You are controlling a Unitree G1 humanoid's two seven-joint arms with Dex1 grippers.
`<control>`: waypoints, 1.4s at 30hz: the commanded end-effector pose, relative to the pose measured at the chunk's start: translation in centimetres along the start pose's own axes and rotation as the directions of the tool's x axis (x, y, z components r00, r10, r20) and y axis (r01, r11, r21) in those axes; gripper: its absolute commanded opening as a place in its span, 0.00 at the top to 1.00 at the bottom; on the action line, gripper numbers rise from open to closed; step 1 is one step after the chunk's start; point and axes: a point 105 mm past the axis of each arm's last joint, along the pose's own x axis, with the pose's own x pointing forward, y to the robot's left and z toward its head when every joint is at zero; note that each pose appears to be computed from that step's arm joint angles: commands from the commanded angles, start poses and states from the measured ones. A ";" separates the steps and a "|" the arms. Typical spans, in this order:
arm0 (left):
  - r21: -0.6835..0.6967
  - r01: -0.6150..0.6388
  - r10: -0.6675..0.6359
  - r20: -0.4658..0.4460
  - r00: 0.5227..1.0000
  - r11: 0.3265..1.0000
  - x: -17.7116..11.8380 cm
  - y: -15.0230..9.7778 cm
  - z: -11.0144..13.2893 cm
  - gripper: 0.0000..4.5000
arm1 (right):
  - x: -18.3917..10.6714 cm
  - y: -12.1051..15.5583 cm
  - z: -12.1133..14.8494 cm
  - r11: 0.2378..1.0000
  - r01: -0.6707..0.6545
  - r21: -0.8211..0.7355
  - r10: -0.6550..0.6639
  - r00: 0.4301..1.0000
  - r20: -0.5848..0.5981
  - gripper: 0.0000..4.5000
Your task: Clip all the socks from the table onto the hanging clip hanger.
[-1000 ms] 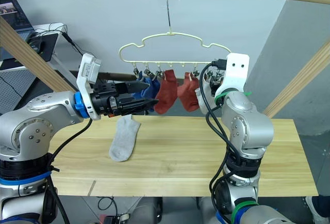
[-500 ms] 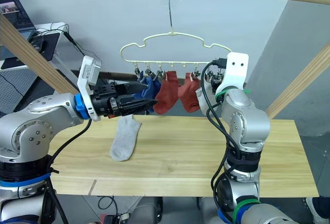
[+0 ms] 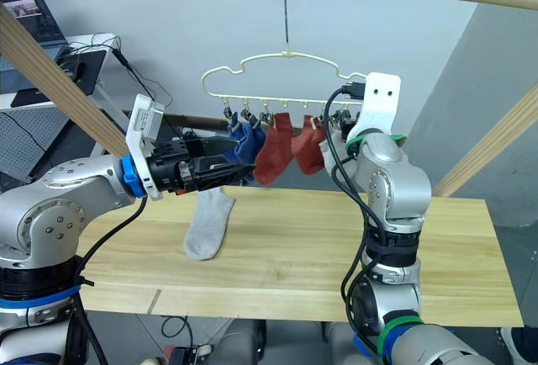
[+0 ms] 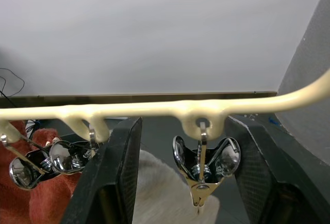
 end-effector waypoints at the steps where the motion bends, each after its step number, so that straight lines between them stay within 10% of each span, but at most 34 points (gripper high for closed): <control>1: 0.056 0.000 -0.002 0.029 1.000 0.998 -0.4 -0.6 1.1 0.07 | -0.4 0.1 1.4 1.000 0.006 -0.001 -0.006 0.998 0.059 0.44; 10: 0.057 -0.002 0.001 0.031 1.000 0.998 -0.4 -0.5 1.1 0.07 | -0.4 -0.1 1.5 1.000 0.020 -0.005 -0.020 0.998 0.059 0.44; 18: 0.059 -0.010 0.008 0.030 1.000 0.998 -0.4 -0.5 1.0 0.06 | -0.4 -0.2 1.5 1.000 0.030 -0.008 -0.030 0.998 0.060 0.97; 25: 0.056 -0.022 0.021 0.019 1.000 0.998 -0.7 -0.2 0.8 0.06 | -0.4 -0.4 1.8 0.999 0.040 -0.009 -0.039 0.997 0.068 0.99; 32: 0.024 -0.197 0.198 -0.106 0.974 0.980 -2.4 2.8 -3.6 0.06 | -0.5 -0.2 2.2 0.999 0.033 -0.008 -0.032 0.997 0.075 0.99; 42: 0.183 -0.512 0.544 -0.318 0.777 0.839 -6.7 10.0 -12.6 0.03 | -0.7 -0.2 2.7 0.999 0.031 -0.005 -0.031 0.996 0.080 1.00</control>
